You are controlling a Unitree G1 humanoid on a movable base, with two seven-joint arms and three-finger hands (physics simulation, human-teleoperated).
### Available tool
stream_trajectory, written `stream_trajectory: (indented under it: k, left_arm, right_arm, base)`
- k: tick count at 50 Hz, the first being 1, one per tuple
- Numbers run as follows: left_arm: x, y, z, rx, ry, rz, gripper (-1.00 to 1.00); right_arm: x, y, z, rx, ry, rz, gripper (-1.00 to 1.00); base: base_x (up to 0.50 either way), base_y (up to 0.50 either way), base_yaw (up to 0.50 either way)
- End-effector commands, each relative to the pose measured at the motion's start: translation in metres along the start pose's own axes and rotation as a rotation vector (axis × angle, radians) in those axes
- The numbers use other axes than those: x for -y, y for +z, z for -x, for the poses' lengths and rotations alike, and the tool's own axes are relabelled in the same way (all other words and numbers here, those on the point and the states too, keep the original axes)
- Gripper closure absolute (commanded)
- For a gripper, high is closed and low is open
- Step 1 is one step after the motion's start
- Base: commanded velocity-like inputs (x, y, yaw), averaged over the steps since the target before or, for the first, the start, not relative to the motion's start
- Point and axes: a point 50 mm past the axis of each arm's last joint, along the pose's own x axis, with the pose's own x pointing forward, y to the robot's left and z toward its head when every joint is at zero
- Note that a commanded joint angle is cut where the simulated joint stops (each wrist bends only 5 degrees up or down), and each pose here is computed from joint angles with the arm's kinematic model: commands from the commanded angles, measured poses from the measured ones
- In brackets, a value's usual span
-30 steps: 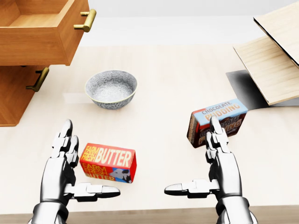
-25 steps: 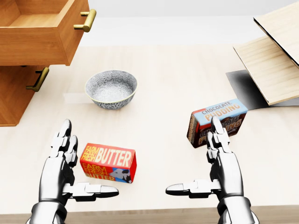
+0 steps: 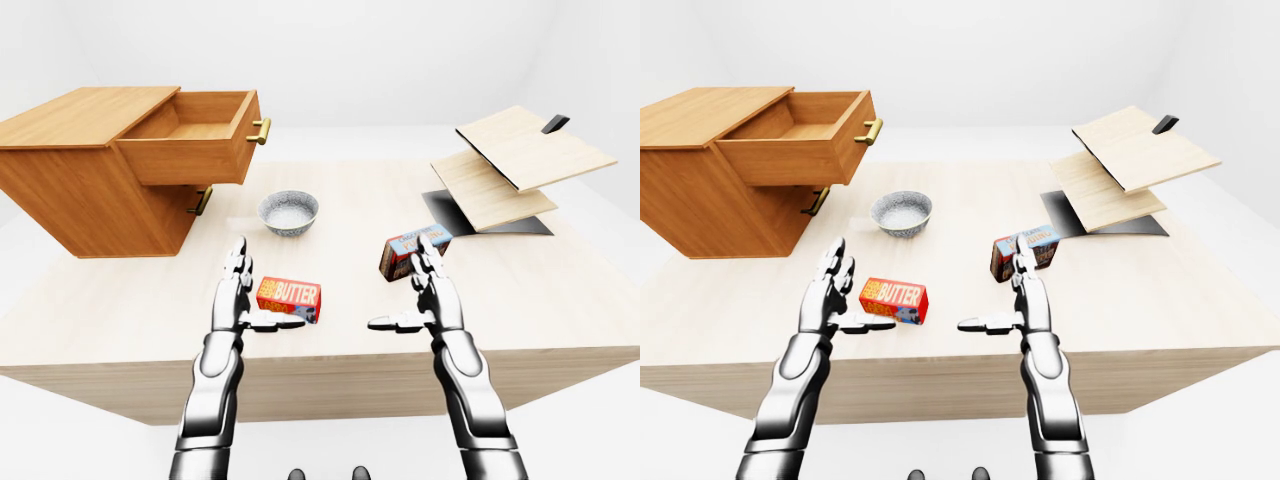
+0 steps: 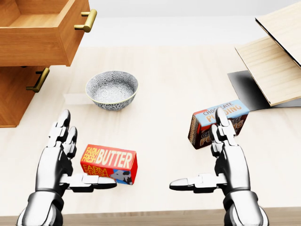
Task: Close the top drawer of the cabinet.
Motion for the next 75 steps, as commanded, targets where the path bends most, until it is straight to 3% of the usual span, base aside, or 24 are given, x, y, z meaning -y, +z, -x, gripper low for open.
stream_trajectory:
  k: [1, 6, 16, 28, 42, 52, 70, 75]
  left_arm:
    - [-0.002, 0.036, -0.018, 0.124, -0.02, -0.017, -1.0]
    - [-0.001, 0.054, -0.023, 0.192, -0.032, -0.026, -1.0]
    - [0.002, 0.069, -0.021, 0.253, -0.04, -0.03, -1.0]
    - [0.008, 0.071, -0.016, 0.272, -0.048, -0.018, -1.0]
    - [0.009, 0.07, -0.014, 0.268, -0.053, -0.016, -1.0]
    - [0.01, 0.071, -0.015, 0.274, -0.055, -0.017, -1.0]
    - [0.008, 0.074, -0.017, 0.283, -0.052, -0.021, -1.0]
    - [0.001, 0.077, -0.025, 0.282, -0.042, -0.07, -1.0]
  right_arm:
    - [0.001, 0.047, -0.01, 0.184, -0.002, 0.004, -1.0]
    - [0.0, 0.077, -0.018, 0.302, 0.001, -0.002, -1.0]
    - [-0.007, 0.099, -0.018, 0.396, 0.026, 0.013, -1.0]
    - [-0.008, 0.1, -0.015, 0.403, 0.039, 0.028, -1.0]
    - [-0.009, 0.099, -0.011, 0.403, 0.06, 0.034, -1.0]
    - [-0.01, 0.101, -0.01, 0.414, 0.065, 0.027, -1.0]
    - [-0.01, 0.104, -0.011, 0.424, 0.066, 0.026, -1.0]
    - [-0.01, 0.103, -0.01, 0.419, 0.069, 0.032, -1.0]
  base:
    - [0.0, 0.0, 0.0]
    - [0.0, 0.0, 0.0]
    - [0.0, 0.0, 0.0]
    - [0.0, -0.01, 0.0]
    - [0.21, -0.38, 0.0]
    - [0.48, 0.01, 0.0]
    - [0.01, 0.0, 0.0]
    - [0.0, 0.0, 0.0]
